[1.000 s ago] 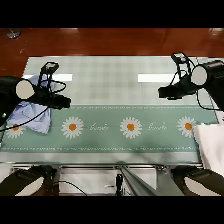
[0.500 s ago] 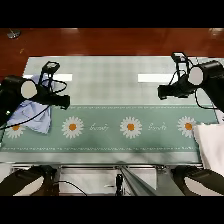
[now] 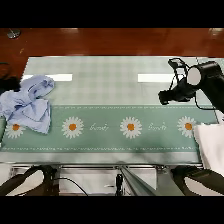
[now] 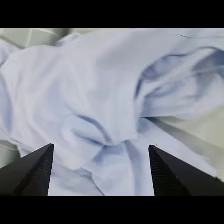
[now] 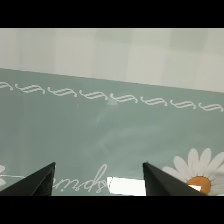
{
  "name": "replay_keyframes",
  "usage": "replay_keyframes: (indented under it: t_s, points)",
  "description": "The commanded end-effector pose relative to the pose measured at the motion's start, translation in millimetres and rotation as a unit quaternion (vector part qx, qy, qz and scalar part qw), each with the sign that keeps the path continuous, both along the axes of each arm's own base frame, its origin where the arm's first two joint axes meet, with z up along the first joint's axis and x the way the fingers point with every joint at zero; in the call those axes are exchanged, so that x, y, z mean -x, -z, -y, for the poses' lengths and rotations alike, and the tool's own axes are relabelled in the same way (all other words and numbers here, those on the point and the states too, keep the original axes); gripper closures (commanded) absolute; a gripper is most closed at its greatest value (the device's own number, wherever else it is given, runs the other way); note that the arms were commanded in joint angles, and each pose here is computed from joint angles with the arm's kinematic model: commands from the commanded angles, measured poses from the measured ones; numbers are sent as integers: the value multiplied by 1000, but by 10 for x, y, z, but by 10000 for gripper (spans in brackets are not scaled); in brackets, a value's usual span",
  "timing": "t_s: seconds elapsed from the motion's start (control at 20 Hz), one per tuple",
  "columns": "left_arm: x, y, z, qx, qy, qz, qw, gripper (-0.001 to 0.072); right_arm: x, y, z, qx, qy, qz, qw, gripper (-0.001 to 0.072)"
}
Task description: Fold the shirts.
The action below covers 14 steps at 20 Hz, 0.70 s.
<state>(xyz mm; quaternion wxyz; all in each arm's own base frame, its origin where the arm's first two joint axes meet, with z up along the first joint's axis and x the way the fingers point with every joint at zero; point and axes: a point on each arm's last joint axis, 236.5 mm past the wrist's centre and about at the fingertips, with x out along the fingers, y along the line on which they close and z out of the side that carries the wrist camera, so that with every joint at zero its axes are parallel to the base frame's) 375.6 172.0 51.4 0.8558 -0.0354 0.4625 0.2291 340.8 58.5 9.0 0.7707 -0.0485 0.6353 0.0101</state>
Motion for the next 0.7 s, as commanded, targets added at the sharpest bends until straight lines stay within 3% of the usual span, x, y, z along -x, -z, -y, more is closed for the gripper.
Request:
replay_keyframes:
  t_s: [0.0,0.3,0.6,0.65]
  points:
    - [131,250,-625,26,-75,9,997,6,44,12,-70,-15,5,-9,1000,79]
    - [-27,798,-871,40,-92,1,995,5,104,19,-195,-46,28,-22,998,85]
    - [93,1472,-500,160,-141,-60,975,8,135,24,-188,-46,36,-29,998,85]
    - [97,1498,-415,182,-149,-61,970,47,140,24,-193,-47,36,-30,998,85]
